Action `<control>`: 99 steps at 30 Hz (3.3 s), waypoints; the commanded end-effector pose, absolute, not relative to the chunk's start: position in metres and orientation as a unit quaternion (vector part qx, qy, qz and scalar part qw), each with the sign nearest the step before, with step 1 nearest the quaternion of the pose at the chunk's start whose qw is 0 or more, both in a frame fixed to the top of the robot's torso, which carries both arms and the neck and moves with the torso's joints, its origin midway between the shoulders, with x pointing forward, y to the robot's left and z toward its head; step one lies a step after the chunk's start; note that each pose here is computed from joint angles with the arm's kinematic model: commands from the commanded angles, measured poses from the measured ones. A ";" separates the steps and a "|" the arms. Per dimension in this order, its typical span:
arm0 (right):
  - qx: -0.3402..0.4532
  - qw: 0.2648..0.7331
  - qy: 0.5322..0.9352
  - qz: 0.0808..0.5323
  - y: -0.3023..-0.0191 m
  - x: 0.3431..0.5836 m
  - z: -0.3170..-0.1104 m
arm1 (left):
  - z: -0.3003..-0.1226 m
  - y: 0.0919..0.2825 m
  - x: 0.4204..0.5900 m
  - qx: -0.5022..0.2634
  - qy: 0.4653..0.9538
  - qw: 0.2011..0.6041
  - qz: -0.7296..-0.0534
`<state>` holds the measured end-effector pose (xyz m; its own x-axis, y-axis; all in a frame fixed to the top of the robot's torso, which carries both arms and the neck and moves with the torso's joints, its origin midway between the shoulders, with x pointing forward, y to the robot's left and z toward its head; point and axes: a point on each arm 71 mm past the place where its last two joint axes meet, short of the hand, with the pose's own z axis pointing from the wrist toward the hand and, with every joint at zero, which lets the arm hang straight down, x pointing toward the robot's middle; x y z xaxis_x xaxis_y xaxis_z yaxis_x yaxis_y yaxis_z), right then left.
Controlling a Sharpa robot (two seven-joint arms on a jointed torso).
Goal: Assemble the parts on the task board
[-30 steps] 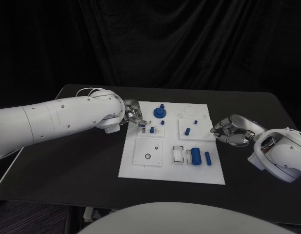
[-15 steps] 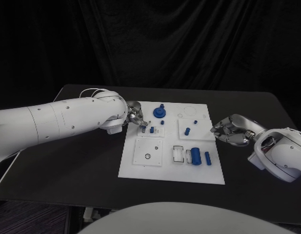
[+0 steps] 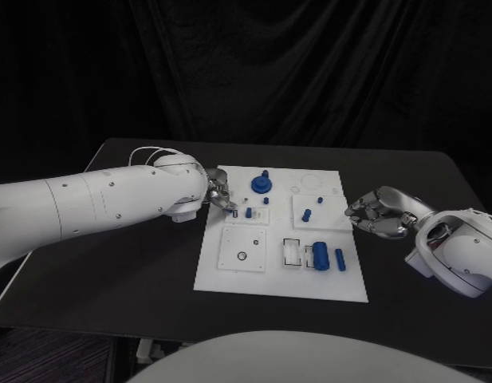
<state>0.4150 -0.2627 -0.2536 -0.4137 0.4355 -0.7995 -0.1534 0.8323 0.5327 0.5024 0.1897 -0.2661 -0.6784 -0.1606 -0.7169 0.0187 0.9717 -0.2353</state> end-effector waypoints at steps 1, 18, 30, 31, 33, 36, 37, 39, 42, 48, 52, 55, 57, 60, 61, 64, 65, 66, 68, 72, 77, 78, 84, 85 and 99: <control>0.093 0.539 0.792 0.271 -0.264 0.416 -0.253 | -0.267 0.188 0.502 -0.029 0.904 0.411 -0.113; 0.096 0.541 0.792 0.267 -0.267 0.416 -0.254 | -0.270 0.187 0.498 -0.029 0.899 0.417 -0.128; 0.097 0.541 0.793 0.264 -0.269 0.418 -0.254 | -0.273 0.185 0.498 -0.027 0.902 0.412 -0.126; 0.097 0.541 0.793 0.263 -0.269 0.418 -0.254 | -0.273 0.185 0.498 -0.026 0.903 0.411 -0.125; 0.097 0.541 0.793 0.263 -0.269 0.418 -0.254 | -0.273 0.184 0.497 -0.025 0.904 0.409 -0.124; 0.097 0.541 0.793 0.263 -0.269 0.418 -0.254 | -0.274 0.184 0.497 -0.024 0.905 0.406 -0.123; 0.097 0.541 0.793 0.263 -0.269 0.418 -0.254 | -0.274 0.184 0.496 -0.024 0.906 0.405 -0.122; 0.097 0.540 0.794 0.262 -0.269 0.418 -0.255 | -0.274 0.184 0.496 -0.024 0.906 0.404 -0.122; 0.097 0.540 0.794 0.262 -0.269 0.418 -0.255 | -0.275 0.184 0.496 -0.023 0.908 0.402 -0.120; 0.097 0.540 0.795 0.261 -0.269 0.418 -0.255 | -0.275 0.183 0.495 -0.021 0.907 0.401 -0.123; 0.097 0.539 0.795 0.261 -0.269 0.418 -0.255 | -0.275 0.182 0.495 -0.020 0.907 0.401 -0.124; 0.097 0.539 0.795 0.261 -0.269 0.418 -0.255 | -0.275 0.181 0.495 -0.020 0.907 0.401 -0.126; 0.097 0.538 0.796 0.261 -0.269 0.418 -0.255 | -0.275 0.181 0.495 -0.019 0.907 0.402 -0.127; 0.097 0.537 0.796 0.260 -0.269 0.418 -0.255 | -0.275 0.181 0.495 -0.020 0.906 0.403 -0.127; 0.097 0.537 0.797 0.260 -0.269 0.418 -0.255 | -0.275 0.181 0.495 -0.020 0.906 0.403 -0.128; 0.097 0.537 0.797 0.259 -0.270 0.418 -0.255 | -0.276 0.180 0.496 -0.019 0.906 0.403 -0.128; 0.097 0.537 0.797 0.259 -0.270 0.418 -0.256 | -0.276 0.180 0.496 -0.019 0.906 0.403 -0.128; 0.097 0.536 0.797 0.259 -0.270 0.418 -0.256 | -0.276 0.180 0.496 -0.019 0.906 0.403 -0.129; 0.098 0.536 0.798 0.258 -0.270 0.418 -0.256 | -0.277 0.179 0.495 -0.019 0.906 0.402 -0.130; 0.098 0.535 0.799 0.257 -0.271 0.417 -0.256 | -0.278 0.179 0.495 -0.019 0.906 0.402 -0.130; 0.099 0.534 0.800 0.256 -0.271 0.417 -0.256 | -0.278 0.178 0.495 -0.019 0.906 0.402 -0.132; 0.099 0.534 0.800 0.256 -0.271 0.417 -0.256 | -0.279 0.178 0.495 -0.019 0.906 0.402 -0.132; 0.099 0.533 0.801 0.255 -0.271 0.417 -0.256 | -0.279 0.177 0.494 -0.018 0.906 0.401 -0.133; 0.099 0.532 0.801 0.254 -0.271 0.417 -0.256 | -0.280 0.178 0.494 -0.018 0.907 0.400 -0.133; 0.098 0.528 0.805 0.251 -0.271 0.417 -0.257 | -0.283 0.182 0.492 -0.015 0.915 0.385 -0.119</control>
